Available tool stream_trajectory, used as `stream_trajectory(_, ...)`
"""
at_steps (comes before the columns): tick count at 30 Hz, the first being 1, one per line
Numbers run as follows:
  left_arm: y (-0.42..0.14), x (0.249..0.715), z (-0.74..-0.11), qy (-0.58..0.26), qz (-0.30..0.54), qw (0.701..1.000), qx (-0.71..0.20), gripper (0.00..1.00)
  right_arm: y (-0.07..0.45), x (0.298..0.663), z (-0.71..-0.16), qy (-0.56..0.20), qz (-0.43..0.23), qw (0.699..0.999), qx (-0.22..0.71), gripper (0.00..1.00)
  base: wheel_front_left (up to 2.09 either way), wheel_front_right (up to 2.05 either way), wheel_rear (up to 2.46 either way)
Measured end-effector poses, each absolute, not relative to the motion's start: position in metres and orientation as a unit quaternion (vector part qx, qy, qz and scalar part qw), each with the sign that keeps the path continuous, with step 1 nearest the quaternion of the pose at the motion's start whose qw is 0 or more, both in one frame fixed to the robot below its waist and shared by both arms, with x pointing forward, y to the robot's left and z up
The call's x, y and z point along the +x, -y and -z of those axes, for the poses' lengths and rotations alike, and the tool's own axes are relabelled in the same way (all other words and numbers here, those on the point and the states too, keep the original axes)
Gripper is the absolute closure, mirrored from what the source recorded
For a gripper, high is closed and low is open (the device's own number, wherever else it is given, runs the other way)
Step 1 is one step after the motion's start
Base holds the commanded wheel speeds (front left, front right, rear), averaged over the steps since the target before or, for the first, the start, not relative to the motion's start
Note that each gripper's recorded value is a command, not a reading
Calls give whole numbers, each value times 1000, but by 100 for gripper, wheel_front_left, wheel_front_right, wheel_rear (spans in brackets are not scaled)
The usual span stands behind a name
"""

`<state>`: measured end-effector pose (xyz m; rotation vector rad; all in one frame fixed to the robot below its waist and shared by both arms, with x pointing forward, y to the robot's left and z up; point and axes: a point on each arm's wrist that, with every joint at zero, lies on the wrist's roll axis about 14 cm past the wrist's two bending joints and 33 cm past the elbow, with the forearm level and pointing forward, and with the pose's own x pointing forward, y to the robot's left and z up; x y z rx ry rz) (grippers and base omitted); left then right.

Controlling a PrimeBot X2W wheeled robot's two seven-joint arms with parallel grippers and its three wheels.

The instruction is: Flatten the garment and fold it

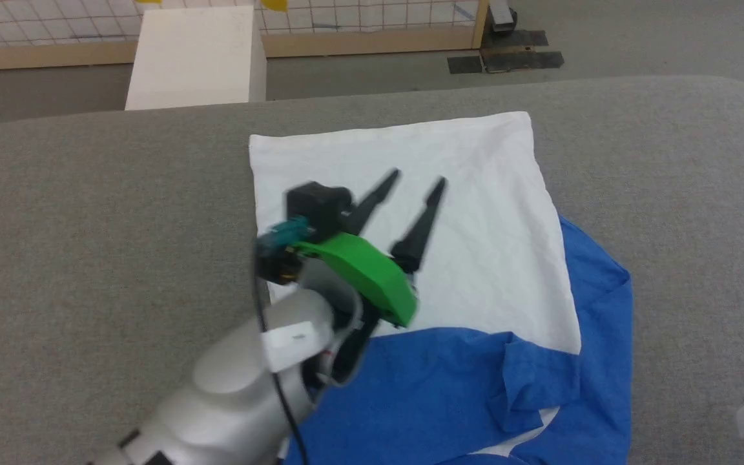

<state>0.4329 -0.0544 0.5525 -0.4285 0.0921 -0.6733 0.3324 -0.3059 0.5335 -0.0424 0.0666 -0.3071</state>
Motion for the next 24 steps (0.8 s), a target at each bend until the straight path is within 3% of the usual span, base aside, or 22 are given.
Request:
stream_trajectory(6, -66, 451, -614, 108, 202, 967, -108, 0, 290, 341, -535, -30, 126, 991, -15, 0, 0, 0, 0)
stream_trajectory(11, -143, 425, -612, 132, 91, 985, -67, 0, 278, 349, -532, -31, 107, 994, -9, 0, 0, 0, 0)
stream_trajectory(24, -197, 359, -573, 108, -25, 993, -47, 0, 253, 363, -507, -62, 68, 996, 13, 0, 0, 0, 0)
